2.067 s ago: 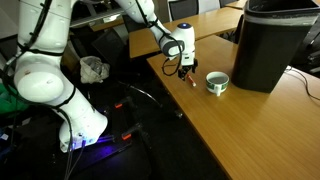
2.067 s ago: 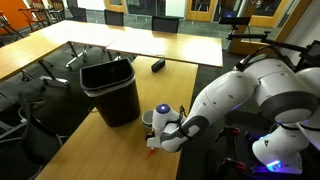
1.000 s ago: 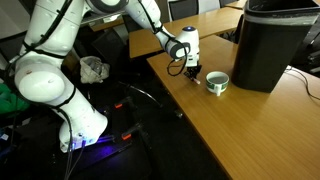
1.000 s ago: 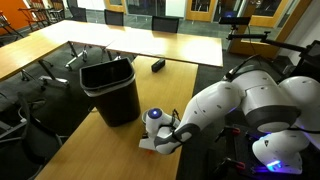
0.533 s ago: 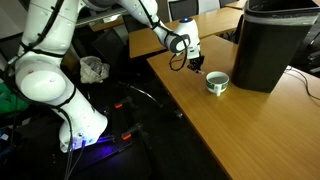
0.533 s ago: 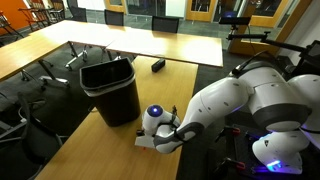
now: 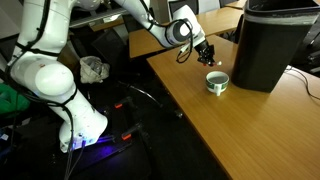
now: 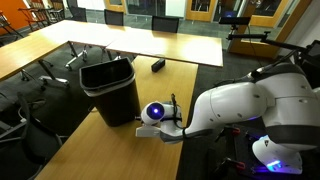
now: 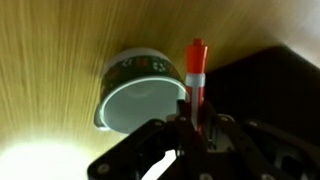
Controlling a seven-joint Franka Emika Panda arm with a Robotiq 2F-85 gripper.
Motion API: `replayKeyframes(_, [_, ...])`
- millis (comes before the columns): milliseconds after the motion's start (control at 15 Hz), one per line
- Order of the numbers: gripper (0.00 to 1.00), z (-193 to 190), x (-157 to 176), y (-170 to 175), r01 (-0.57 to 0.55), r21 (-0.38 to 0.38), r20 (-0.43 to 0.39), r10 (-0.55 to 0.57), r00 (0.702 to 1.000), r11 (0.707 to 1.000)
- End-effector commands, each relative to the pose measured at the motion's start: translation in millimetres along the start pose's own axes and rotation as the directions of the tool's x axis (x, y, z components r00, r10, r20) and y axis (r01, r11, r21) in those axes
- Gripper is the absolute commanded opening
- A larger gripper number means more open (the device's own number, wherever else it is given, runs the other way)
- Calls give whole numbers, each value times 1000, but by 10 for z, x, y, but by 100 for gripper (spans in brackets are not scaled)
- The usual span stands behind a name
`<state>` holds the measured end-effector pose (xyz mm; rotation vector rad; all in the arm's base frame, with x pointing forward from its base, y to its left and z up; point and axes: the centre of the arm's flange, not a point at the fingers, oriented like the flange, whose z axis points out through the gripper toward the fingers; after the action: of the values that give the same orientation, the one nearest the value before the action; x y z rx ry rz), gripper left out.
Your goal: Put the orange marker inside the green/white mug
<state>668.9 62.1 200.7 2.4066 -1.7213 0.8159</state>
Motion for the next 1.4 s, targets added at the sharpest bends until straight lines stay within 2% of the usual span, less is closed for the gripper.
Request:
replayKeyframes(0, [5,-81,-59,62,3,-27,-198,-8,980,1000])
replayKeyframes(400, [5,104,-179,132,-18,-131,-446,-43,894,991])
replayKeyframes(600, [5,283,-262,209,-21,-159,-514,-64,855,987])
replayKeyframes(933, [5,508,-373,245,22,-171,-562,-116,819,985])
replayKeyframes(1000, [37,565,-395,248,33,-172,-563,-125,817,985])
replayKeyframes(1133, [52,591,-432,264,52,-157,-557,-132,820,986])
replayKeyframes(1333, [74,371,-423,237,63,-113,-524,-114,844,992])
